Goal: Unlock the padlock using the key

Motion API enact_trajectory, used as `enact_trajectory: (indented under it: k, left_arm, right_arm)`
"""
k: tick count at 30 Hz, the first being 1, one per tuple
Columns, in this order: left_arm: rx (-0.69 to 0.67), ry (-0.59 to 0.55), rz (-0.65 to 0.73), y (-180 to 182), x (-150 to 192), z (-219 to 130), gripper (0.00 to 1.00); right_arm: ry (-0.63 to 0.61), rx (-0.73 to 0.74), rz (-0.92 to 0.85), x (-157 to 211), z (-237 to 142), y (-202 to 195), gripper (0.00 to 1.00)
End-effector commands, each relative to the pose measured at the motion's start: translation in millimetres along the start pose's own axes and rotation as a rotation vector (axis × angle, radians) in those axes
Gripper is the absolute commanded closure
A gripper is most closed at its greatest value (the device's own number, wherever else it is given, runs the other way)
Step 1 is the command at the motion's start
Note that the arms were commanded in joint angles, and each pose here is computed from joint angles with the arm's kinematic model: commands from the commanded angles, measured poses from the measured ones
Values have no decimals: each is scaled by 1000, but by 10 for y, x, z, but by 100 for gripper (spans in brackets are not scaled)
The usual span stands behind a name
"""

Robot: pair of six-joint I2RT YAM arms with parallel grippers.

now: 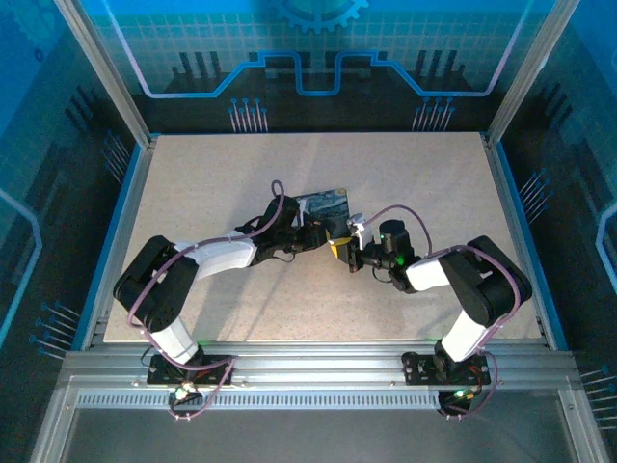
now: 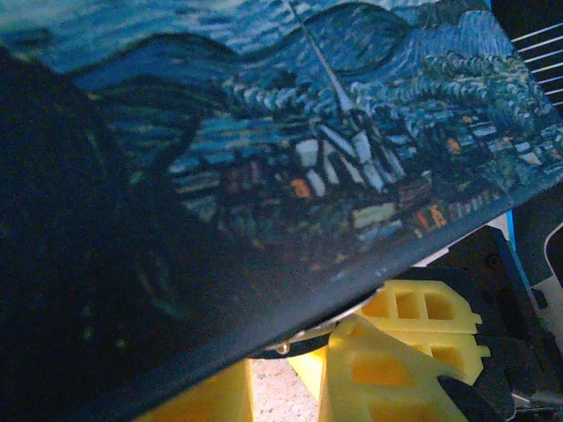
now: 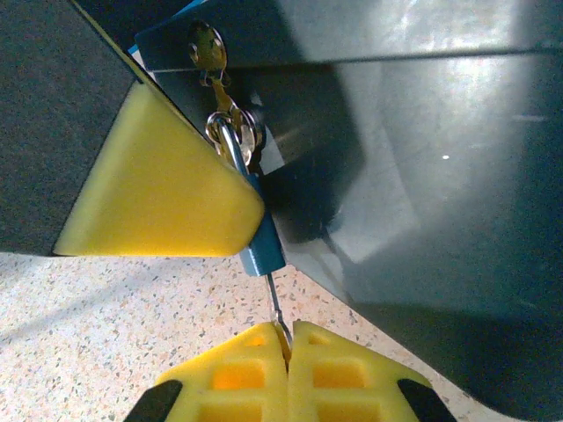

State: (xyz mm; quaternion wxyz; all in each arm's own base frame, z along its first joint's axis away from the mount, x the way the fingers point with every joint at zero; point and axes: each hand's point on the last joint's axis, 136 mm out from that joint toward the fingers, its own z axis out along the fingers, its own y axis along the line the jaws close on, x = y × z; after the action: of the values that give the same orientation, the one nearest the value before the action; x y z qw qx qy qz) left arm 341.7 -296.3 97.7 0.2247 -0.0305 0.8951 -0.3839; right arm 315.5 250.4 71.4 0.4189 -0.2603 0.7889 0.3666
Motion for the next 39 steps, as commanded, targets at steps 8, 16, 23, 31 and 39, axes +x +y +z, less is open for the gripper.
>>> enact_trajectory:
  k: [8,16,23,31,39]
  left_arm:
    - [87,-4,15,-260,-28,-92,83]
    - [107,14,10,-303,8,-74,84]
    - [116,30,13,-326,46,-52,83]
    - [95,54,28,-269,105,-21,84]
    - [98,100,24,-234,209,50,84]
  right_arm:
    - [-76,-66,-16,-112,39,66,100]
    - [-115,-103,-32,-179,122,78,100]
    - [-135,-109,-56,-270,158,68,100]
    - [-156,-140,-84,-445,197,98,100]
    - [-177,-162,-116,-606,254,120,100]
